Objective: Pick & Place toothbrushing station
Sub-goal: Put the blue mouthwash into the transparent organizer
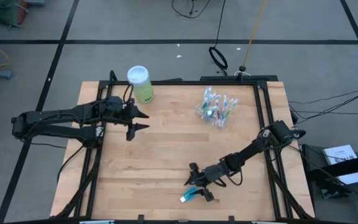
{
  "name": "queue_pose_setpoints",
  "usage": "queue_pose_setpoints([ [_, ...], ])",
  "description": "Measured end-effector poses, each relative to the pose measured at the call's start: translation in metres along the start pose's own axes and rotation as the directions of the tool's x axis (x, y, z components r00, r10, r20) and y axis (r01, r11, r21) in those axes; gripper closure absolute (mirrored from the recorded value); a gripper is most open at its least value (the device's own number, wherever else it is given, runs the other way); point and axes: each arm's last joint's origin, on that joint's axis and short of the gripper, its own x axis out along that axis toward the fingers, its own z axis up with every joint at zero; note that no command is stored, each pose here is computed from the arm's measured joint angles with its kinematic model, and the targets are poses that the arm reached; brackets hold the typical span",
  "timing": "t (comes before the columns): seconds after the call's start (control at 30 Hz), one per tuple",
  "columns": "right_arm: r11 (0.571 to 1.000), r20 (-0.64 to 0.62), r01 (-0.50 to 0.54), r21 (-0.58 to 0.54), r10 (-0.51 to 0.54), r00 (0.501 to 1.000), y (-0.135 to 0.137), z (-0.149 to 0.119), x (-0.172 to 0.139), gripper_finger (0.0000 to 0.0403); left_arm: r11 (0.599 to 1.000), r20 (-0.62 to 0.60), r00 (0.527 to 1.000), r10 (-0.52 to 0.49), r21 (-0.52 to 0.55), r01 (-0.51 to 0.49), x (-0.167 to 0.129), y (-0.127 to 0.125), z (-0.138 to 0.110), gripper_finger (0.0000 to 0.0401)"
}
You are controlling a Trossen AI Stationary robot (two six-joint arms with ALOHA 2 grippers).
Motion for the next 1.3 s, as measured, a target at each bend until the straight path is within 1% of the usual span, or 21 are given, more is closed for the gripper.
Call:
queue_pose_setpoints([
  [0.07, 1.000, -0.005, -0.015, 0.002, 0.015, 1.000, 0.000, -0.001, 0.000, 0.0188, 1.000, 0.005, 1.000, -0.008, 0.008, 0.008, 0.000, -0.002, 0.001, 0.0189],
  [0.17, 0.995, -0.033, -0.098, 0.016, 0.099, 0.995, -0.001, 0.000, 0.002, 0.0188, 1.000, 0.019, 1.000, -0.018, 0.016, 0.017, 0.000, -0.004, 0.002, 0.0189],
  [0.2, 0.992, -0.031, -0.117, 0.038, 0.118, 0.992, 0.000, 0.003, 0.003, 0.0188, 1.000, 0.022, 1.000, -0.021, 0.018, 0.021, 0.000, -0.004, 0.002, 0.0189],
  [0.23, 0.991, -0.045, -0.115, 0.067, 0.118, 0.992, -0.001, 0.004, 0.004, 0.0188, 1.000, 0.025, 0.999, -0.024, 0.020, 0.024, 0.000, -0.005, 0.003, 0.0189],
  [0.33, 0.990, -0.148, -0.081, 0.114, 0.098, 0.984, -0.003, 0.002, 0.007, 0.0188, 0.999, 0.035, 0.999, -0.031, 0.025, 0.030, 0.001, -0.006, 0.004, 0.0189],
  [0.43, 0.996, -0.218, -0.045, 0.072, 0.060, 0.974, -0.004, 0.005, 0.010, 0.0188, 0.999, 0.038, 0.999, -0.035, 0.027, 0.033, 0.001, -0.007, 0.004, 0.0189],
  [0.53, 0.999, -0.281, -0.030, -0.011, 0.026, 0.959, -0.003, 0.004, 0.011, 0.0188, 0.999, 0.038, 0.999, -0.034, 0.027, 0.033, 0.001, -0.007, 0.004, 0.0189],
  [0.63, 0.993, -0.299, -0.017, -0.115, -0.019, 0.954, -0.003, 0.002, 0.010, 0.0188, 0.999, 0.039, 0.999, -0.034, 0.029, 0.033, 0.001, -0.007, 0.004, 0.0189],
  [0.7, 0.990, -0.301, -0.010, -0.142, -0.033, 0.953, -0.004, 0.002, 0.010, 0.0190, 0.999, 0.038, 0.999, -0.034, 0.029, 0.033, 0.001, -0.007, 0.004, 0.0189],
  [0.8, 0.994, -0.306, -0.015, -0.110, -0.020, 0.952, -0.009, 0.002, 0.010, 0.0203, 0.999, 0.039, 0.999, -0.034, 0.029, 0.033, 0.001, -0.007, 0.004, 0.0189],
  [0.93, 0.999, -0.310, -0.026, -0.036, 0.013, 0.950, -0.014, 0.002, 0.009, 0.0237, 0.999, 0.039, 0.999, -0.034, 0.029, 0.033, 0.001, -0.007, 0.004, 0.0189],
  [1.03, 0.999, -0.312, -0.018, -0.028, 0.009, 0.950, -0.017, 0.004, 0.007, 0.0254, 0.999, 0.039, 0.999, -0.034, 0.028, 0.033, 0.001, -0.007, 0.004, 0.0189],
  [1.1, 0.999, -0.313, -0.017, -0.051, 0.000, 0.950, -0.020, 0.007, 0.004, 0.0255, 0.999, 0.042, 0.998, -0.035, 0.028, 0.033, 0.001, -0.007, 0.004, 0.0189],
  [1.2, 0.995, -0.327, 0.016, -0.096, -0.046, 0.944, -0.025, 0.017, -0.006, 0.0244, 0.999, 0.070, 0.997, -0.035, 0.027, 0.033, 0.000, -0.007, 0.007, 0.0189],
  [1.3, 0.985, -0.341, 0.116, -0.129, -0.154, 0.927, -0.031, 0.030, -0.022, 0.0241, 0.999, 0.109, 0.993, -0.039, 0.034, 0.035, 0.003, -0.008, 0.011, 0.0189],
])
